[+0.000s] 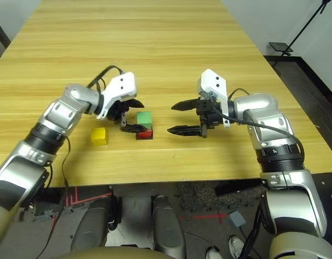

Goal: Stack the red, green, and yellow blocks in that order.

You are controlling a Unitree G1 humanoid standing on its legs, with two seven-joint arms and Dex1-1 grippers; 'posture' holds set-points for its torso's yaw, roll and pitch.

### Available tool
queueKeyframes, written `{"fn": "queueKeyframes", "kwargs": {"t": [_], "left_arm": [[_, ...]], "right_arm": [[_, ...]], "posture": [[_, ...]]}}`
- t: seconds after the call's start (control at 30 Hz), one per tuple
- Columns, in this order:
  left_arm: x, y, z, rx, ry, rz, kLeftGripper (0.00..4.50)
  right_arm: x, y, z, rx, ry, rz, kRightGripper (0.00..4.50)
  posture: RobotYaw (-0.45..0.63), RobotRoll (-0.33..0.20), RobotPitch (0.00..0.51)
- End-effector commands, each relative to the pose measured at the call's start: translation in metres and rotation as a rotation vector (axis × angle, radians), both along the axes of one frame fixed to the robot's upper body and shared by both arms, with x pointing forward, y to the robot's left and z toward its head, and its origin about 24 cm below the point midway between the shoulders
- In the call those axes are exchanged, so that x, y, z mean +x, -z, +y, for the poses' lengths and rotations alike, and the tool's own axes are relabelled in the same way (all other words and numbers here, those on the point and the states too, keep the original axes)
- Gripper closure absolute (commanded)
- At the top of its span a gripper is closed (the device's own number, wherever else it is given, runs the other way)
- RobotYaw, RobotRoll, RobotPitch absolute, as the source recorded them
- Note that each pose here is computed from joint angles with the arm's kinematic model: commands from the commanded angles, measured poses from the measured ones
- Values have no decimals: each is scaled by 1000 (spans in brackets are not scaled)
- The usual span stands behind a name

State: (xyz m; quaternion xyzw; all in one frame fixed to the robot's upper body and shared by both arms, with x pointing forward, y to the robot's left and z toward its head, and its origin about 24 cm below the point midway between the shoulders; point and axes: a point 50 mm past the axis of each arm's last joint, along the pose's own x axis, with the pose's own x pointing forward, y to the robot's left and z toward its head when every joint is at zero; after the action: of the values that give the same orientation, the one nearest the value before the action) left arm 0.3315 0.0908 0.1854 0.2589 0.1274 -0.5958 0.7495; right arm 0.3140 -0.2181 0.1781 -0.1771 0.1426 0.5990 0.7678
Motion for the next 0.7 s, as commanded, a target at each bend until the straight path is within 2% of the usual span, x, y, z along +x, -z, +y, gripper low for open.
{"fn": "queueKeyframes", "kwargs": {"t": [0.03, 0.17, 0.3, 0.57, 0.7], "left_arm": [[-20, -8, 21, -6, -34, 46, 21], [-42, -2, 52, 58, -110, 105, 21], [-50, 11, 67, 77, -167, 130, 21], [-32, 31, 71, 74, -206, 69, 21], [-29, 41, 72, 104, -189, 79, 21]], "right_arm": [[3, -2, 1, -6, -13, -9, 0], [8, -3, 2, -7, -22, -12, 0], [11, -3, 5, -6, -34, -12, 0], [13, -6, 10, -2, -54, -12, 0], [13, -7, 12, 2, -58, -13, 0]], "posture": [[268, -35, 119], [292, -37, 111], [304, -42, 111], [305, -55, 110], [299, -56, 111]]}}
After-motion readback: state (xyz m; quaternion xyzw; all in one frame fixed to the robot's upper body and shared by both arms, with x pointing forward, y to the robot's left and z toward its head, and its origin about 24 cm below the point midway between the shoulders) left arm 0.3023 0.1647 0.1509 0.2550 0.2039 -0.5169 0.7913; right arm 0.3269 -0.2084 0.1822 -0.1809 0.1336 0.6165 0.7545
